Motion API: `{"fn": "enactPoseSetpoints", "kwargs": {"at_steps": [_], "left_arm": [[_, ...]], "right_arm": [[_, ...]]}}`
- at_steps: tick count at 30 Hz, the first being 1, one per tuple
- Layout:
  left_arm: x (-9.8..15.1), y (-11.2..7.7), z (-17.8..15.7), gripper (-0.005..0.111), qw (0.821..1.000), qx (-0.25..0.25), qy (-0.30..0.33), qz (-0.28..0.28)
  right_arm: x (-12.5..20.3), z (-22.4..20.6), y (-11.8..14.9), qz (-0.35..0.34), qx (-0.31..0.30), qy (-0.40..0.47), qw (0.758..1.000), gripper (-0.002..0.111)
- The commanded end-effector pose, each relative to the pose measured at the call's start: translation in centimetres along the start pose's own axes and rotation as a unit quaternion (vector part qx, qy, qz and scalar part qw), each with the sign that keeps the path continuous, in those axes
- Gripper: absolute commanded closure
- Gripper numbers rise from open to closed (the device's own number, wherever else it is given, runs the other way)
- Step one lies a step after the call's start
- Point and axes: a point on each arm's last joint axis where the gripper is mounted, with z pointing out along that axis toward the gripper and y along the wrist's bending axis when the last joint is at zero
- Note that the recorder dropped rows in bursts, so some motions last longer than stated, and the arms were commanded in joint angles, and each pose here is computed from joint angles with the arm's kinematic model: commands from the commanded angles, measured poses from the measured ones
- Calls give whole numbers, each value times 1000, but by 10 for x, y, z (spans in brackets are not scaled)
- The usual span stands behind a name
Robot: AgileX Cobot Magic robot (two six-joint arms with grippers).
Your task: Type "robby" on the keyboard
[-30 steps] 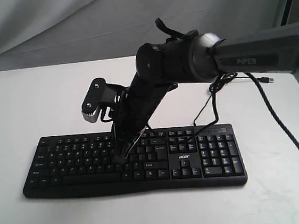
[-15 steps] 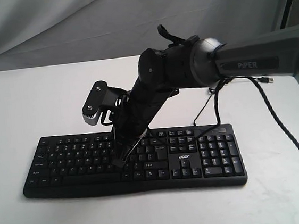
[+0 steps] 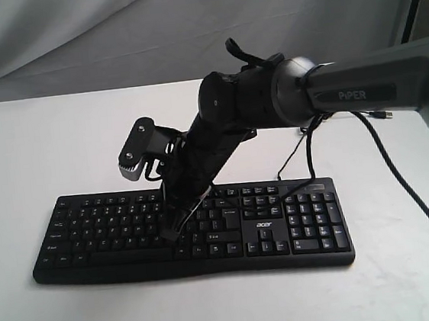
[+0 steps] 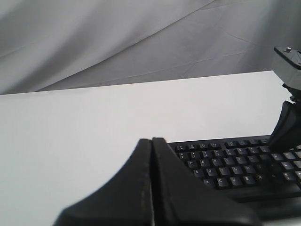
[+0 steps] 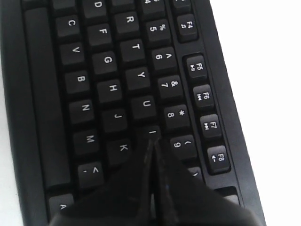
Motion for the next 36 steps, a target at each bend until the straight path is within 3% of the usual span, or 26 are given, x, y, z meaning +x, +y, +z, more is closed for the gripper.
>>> {"fn": "enactPoseSetpoints", "kwargs": {"at_steps": [1,36], "left_arm": [[1,0,0,107,1000,3,-2,1],[1,0,0,107,1000,3,-2,1]], "right_arm": [[2,0,1,-1,-5,3,1000,108],[7,8,0,-11,-3,8,1000,108]]}}
